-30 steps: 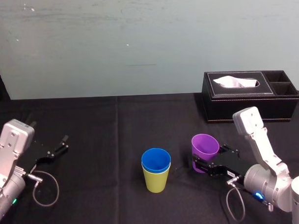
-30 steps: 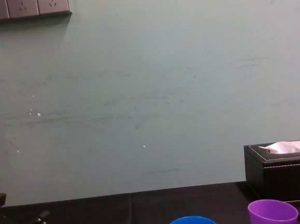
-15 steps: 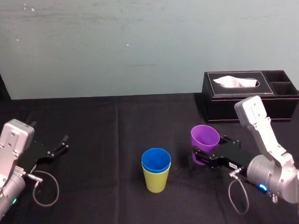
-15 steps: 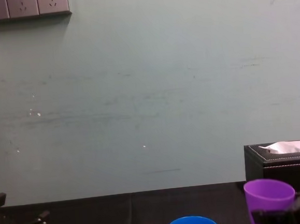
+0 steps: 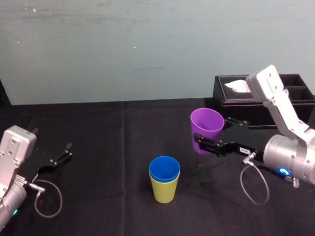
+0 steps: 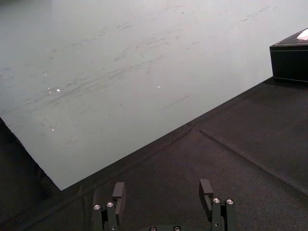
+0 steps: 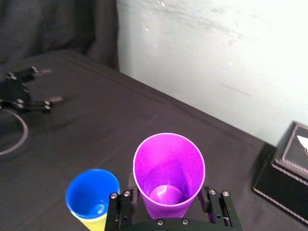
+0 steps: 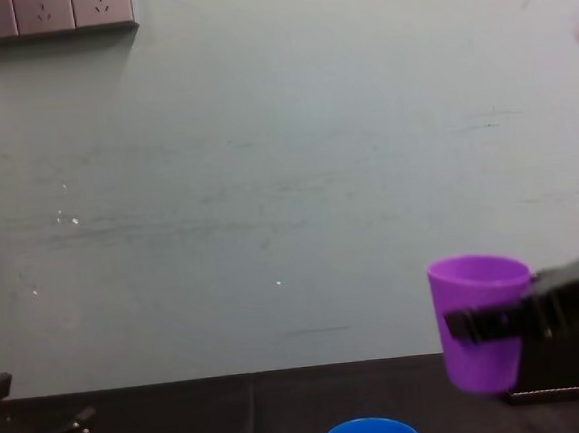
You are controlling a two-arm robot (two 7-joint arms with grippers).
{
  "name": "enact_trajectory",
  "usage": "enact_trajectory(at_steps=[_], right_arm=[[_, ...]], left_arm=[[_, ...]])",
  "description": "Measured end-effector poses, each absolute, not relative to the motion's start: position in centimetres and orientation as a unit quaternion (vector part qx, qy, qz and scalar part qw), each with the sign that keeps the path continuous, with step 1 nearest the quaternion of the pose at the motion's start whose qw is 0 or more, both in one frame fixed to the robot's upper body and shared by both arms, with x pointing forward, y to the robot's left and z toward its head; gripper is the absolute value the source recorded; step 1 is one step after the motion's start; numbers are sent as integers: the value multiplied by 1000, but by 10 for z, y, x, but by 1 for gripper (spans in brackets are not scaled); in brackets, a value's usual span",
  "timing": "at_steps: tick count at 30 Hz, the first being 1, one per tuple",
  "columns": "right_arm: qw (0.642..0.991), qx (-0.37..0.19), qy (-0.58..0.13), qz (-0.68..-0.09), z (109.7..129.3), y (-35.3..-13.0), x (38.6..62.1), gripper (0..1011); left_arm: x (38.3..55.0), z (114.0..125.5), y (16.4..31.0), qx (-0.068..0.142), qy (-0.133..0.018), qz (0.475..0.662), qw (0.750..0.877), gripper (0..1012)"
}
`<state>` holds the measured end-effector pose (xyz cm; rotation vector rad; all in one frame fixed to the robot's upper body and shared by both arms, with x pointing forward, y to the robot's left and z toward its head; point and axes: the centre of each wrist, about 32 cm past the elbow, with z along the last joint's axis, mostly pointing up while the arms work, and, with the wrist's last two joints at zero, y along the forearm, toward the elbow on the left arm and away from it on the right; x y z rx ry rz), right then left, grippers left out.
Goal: Stack the three plastic cups sequentially using one hand.
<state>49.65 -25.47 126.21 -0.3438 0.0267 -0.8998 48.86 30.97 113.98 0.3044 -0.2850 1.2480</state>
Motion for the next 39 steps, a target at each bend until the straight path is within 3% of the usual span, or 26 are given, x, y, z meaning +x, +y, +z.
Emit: enact_trajectory(at_steps=[11, 23, 39], right_arm=[[910, -135, 9, -391, 1280, -241, 488, 721], [928, -119, 19, -353, 1268, -230, 485, 720], [934, -137, 10, -331, 1259, -224, 488, 720]], left_arm=[[489, 1140, 310, 141, -132, 580, 791, 1001], [489, 1140, 310, 142, -132, 580, 791, 1000], [489, 1140, 310, 141, -132, 580, 791, 1000]])
